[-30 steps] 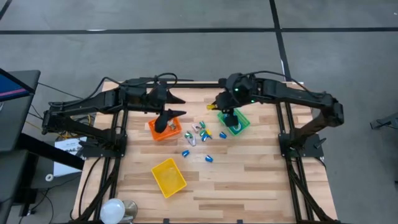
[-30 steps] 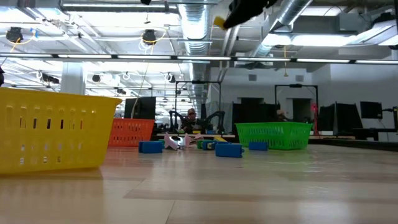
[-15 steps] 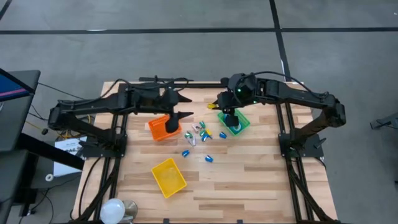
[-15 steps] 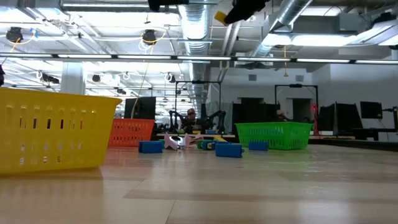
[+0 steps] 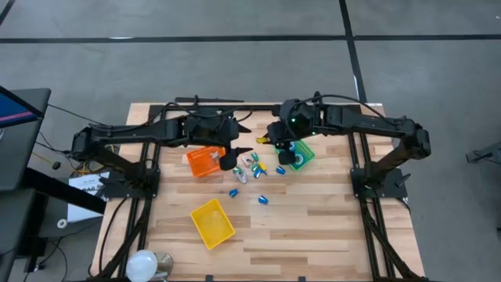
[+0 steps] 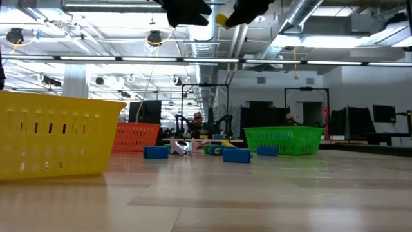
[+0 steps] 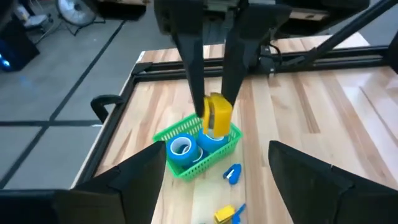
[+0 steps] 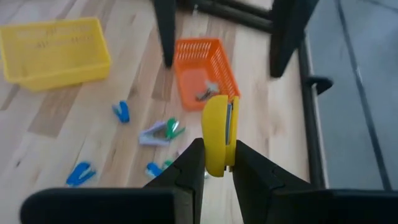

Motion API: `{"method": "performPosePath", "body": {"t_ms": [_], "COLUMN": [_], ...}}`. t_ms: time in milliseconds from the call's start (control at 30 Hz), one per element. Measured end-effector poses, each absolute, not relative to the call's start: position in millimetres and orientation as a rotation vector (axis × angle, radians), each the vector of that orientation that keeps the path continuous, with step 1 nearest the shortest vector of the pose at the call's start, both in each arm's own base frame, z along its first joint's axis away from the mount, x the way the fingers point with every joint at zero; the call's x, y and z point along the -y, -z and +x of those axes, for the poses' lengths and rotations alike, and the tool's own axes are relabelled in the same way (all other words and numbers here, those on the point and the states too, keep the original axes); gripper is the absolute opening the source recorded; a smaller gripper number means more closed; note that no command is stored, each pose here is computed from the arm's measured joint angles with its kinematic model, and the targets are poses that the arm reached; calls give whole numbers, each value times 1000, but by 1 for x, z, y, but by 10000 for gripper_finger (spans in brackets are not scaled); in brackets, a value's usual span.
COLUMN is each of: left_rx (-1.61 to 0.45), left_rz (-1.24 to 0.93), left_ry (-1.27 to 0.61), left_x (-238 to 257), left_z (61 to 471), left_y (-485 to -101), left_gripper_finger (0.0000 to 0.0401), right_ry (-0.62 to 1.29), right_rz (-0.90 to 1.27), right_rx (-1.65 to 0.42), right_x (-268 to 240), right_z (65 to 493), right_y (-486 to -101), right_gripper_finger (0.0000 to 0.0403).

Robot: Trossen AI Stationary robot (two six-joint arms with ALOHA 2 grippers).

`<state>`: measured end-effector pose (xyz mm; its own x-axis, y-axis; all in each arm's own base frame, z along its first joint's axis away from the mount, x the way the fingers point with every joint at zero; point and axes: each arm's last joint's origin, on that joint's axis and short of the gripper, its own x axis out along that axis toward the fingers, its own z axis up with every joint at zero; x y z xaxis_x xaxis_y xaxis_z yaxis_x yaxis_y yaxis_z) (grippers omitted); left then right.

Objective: Pick and place Stapler, Stapler remover, tape
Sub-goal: Put the yellow stapler into the yellow basket

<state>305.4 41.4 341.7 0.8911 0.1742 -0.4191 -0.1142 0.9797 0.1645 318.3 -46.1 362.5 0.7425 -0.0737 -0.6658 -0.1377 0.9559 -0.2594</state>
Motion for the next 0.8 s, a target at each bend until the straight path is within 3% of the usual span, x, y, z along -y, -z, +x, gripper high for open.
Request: {"method": "performPosePath", "body": {"t_ms": [500,800], "left_rx": [-444,-481], "left_rz": [186,185], "left_ry": [-141,-137], "left_x": [-42,-43], "left_z": [311,320], "left_y": [-339,-327], "left_gripper_finger": [274,274], "right_ry": [-67,-59], "right_rz": [-287,-296], "right_rx": [-809,-783], "right_x": [50,51], "right_z": [339,337], "right_y": [-337,-342], "right_gripper_finger": [62,62]}}
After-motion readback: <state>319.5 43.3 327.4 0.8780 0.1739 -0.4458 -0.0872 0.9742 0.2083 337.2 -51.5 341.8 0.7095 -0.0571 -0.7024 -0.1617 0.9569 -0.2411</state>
